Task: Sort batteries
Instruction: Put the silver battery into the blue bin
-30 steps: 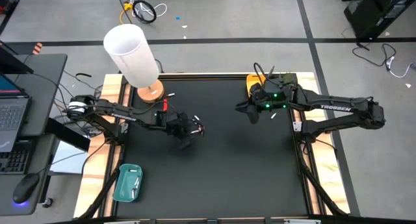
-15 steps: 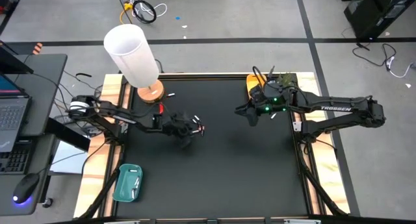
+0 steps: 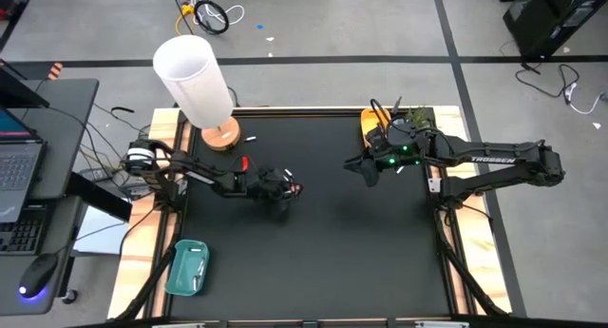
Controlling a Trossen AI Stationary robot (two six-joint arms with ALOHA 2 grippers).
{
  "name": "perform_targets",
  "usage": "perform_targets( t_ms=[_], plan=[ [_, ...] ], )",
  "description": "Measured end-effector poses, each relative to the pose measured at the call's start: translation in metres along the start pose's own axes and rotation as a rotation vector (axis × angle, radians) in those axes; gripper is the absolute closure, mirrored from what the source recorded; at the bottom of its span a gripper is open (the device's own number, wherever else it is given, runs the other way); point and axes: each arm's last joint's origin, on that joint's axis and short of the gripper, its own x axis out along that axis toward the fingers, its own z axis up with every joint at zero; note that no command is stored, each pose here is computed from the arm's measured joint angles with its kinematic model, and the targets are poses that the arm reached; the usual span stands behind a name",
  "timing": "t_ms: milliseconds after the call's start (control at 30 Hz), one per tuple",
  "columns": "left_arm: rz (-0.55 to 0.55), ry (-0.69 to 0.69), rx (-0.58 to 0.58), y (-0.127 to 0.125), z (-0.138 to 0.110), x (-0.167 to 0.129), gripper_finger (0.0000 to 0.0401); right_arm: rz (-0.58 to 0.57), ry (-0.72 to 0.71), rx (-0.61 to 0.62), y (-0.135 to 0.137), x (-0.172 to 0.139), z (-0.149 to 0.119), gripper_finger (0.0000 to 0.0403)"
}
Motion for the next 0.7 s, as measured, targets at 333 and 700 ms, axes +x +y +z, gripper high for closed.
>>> perform_targets(
  t_ms=[333,700],
  plan=[
    [-0.111,0.058,-0.034,-0.004,0.001,-0.007,0.0368,0.0,-0.004,0.002,0.0,-0.001,0.0,0.0293],
    [-0.126,0.079,-0.064,-0.008,0.032,-0.065,0.0368,-0.046,-0.038,-0.069,-0.002,-0.001,0.002,0.0293]
  ],
)
